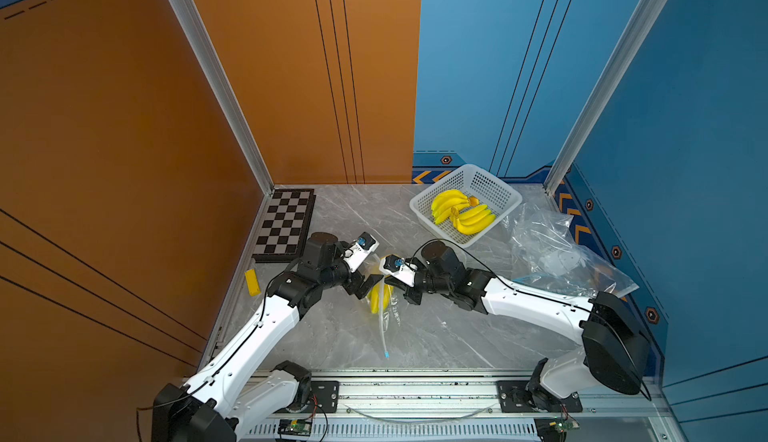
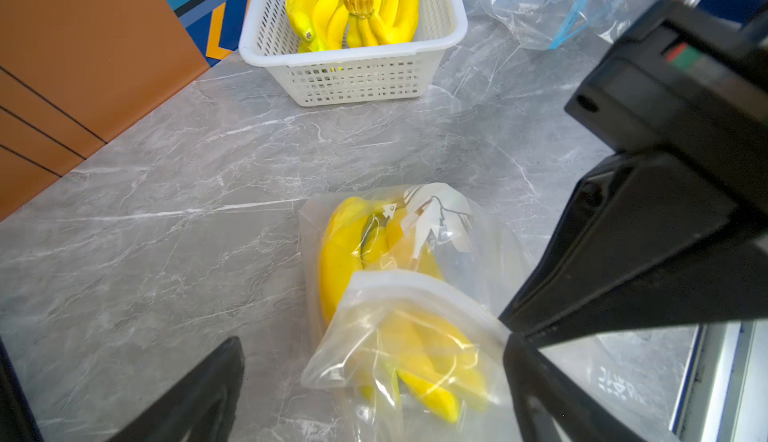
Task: Open the zip-top bag and take out the banana
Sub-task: Open the zipper of the food storage bag at the center of the board.
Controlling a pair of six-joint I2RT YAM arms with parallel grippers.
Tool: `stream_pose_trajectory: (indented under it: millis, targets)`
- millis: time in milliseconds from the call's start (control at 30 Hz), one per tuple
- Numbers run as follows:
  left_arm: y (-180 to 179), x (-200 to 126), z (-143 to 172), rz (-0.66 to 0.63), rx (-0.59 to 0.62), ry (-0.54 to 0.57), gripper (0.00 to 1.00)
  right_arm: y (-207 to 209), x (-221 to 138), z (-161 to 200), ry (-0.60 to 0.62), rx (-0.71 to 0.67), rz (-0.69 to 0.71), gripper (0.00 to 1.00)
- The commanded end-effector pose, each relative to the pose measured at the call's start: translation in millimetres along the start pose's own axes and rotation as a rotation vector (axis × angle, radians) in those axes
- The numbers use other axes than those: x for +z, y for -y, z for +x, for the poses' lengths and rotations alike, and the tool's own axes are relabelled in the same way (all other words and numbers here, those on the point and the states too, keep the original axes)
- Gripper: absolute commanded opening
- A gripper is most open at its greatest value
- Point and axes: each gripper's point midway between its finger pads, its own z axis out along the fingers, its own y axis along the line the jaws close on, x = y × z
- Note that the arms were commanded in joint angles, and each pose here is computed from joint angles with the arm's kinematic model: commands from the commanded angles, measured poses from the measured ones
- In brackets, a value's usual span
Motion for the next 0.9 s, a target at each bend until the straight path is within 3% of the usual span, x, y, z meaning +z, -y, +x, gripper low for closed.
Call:
stream_pose_trajectory:
  millis: [0,167,300,433,500,533,567,700,867]
  targets:
    - [-4,-15,2,-0.032,-0.091,-0.010,0.98,17,-7,-7,0.050,0.096,0.081,0.00]
    - [7,-26,7,0.026,-0.207,0.010,0.98,26,-8,-8,0.059,0.133,0.112,0.00]
    - [20,-18,12,0.131,-0.374,0.038,1.00,28,-8,-13,0.079,0.151,0.122,0.00]
    - [30,-7,16,0.222,-0.482,0.057,0.88,26,-7,-16,0.084,0.154,0.118,0.00]
    - [31,-4,17,0.244,-0.503,0.055,0.68,25,-7,-17,0.084,0.151,0.116,0.00]
    - [29,-2,18,0.237,-0.512,0.047,0.50,24,-8,-17,0.086,0.150,0.115,0.00]
    - [28,-1,19,0.229,-0.519,0.040,0.37,24,-8,-17,0.087,0.150,0.115,0.00]
    - [24,6,18,0.231,-0.530,0.035,0.03,22,-13,-16,0.090,0.148,0.112,0.00]
    - [24,10,13,0.260,-0.526,0.033,0.00,26,-26,-11,0.089,0.189,0.125,0.00]
